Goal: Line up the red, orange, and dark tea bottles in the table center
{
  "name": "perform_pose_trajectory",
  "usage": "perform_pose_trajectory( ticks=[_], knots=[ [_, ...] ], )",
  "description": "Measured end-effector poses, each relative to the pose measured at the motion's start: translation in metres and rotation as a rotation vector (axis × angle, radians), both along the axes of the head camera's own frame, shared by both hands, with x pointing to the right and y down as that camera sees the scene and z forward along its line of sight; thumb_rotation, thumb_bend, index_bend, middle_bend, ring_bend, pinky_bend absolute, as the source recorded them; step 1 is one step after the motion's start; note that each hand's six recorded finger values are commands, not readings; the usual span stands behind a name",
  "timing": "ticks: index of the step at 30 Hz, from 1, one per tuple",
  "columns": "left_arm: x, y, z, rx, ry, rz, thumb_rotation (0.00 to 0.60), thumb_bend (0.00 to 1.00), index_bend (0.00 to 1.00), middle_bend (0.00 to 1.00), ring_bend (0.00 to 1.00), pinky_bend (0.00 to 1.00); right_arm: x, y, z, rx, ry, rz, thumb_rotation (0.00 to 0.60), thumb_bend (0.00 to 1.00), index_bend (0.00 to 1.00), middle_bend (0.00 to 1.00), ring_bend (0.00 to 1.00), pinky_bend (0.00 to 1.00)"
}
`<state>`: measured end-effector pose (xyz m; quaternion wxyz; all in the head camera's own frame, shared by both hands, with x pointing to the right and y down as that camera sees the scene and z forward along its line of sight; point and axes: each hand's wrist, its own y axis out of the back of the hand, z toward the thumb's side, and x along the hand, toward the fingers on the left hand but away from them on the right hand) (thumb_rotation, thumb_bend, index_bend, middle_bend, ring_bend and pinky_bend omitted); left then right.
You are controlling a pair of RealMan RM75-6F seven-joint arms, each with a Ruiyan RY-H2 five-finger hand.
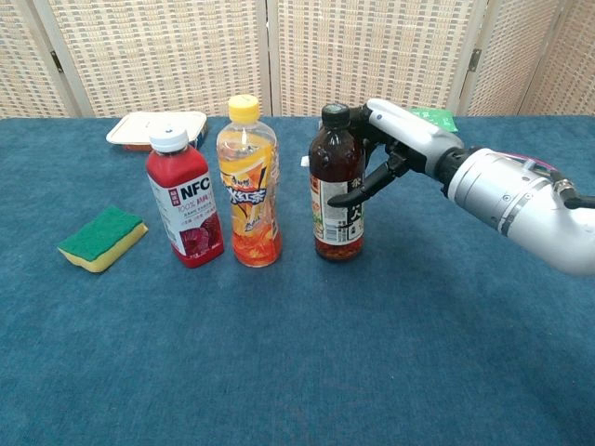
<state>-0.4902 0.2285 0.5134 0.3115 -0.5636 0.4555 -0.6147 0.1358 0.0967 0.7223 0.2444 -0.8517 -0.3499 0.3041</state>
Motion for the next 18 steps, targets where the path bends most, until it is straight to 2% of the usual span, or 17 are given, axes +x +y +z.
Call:
perform_pose_trajectory(
  ticks=[6,13,18],
  knots=[
    [-0.0002,-0.0001,0.0001,-0.005,-0.002,-0.001,0.600,0.09,0.32,0.16,0.17,0.41,-0.0006,0.0011,0.0021,-0.012,0.001,-0.004,0.600,0.11,0.47,0.52,0.49,0.48],
    [0.0000,-0.0001,0.0000,-0.008,-0.005,0.001,0.600,0.09,0.33,0.16,0.17,0.41,-0.0006,0.0029,0.0016,-0.025,-0.004,-0.016,0.600,0.11,0.47,0.45,0.46,0.48],
    [-0.0001,0.0001,0.0003,-0.010,-0.006,0.000,0.600,0.09,0.33,0.16,0.17,0.41,0.0003,0.0030,0.0007,-0.029,-0.001,-0.024,0.600,0.11,0.38,0.40,0.41,0.48]
  ],
)
